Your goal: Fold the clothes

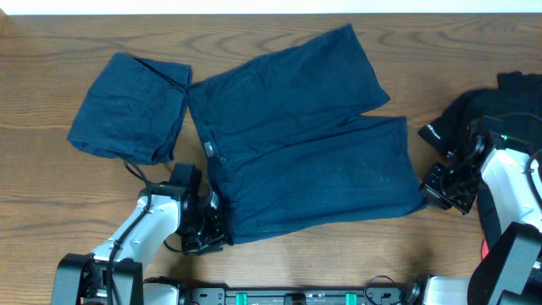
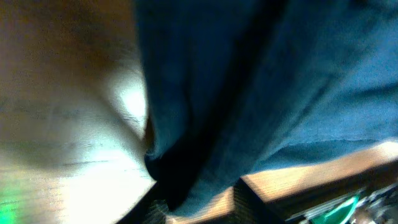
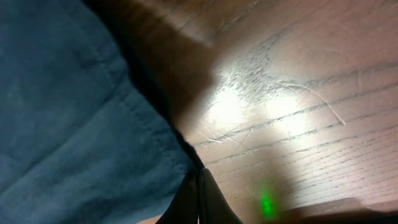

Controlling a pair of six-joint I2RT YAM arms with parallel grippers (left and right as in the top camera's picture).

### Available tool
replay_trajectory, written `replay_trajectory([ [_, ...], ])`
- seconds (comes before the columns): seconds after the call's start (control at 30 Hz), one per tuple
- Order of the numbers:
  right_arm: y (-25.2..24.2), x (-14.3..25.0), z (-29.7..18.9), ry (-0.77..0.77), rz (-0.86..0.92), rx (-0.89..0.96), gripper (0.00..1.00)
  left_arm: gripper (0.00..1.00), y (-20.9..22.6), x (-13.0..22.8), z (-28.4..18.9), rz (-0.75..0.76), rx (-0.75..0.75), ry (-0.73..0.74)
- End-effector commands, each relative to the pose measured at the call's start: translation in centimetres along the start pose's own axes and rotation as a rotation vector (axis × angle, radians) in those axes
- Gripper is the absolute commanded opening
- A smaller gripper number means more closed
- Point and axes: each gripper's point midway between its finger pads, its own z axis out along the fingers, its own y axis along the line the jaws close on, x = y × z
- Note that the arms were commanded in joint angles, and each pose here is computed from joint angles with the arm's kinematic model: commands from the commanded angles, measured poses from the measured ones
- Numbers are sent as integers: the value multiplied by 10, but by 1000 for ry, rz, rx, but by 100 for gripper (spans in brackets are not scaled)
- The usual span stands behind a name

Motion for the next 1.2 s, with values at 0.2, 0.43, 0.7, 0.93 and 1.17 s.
replay_trajectory([
  [0.2,-3,-6,-11,-58,2,3,1,6,-3,-9,-25,-50,-61,-46],
  [0.43,-8,-3,-40,-162,17,-29,1,6,-4,0,-77,-3,-161,-138],
  [0.7,-4,7,-110,-338,30,-111,1,6,-20,31,-137,44,-138,-255],
  [0.93,5,29,-122,-322,5,-162,1,6,-20,36,-154,63,-148,-332],
  [1.17,10,60,-49,-101,-19,-181,8,6,-17,27,-154,59,-179,-347],
])
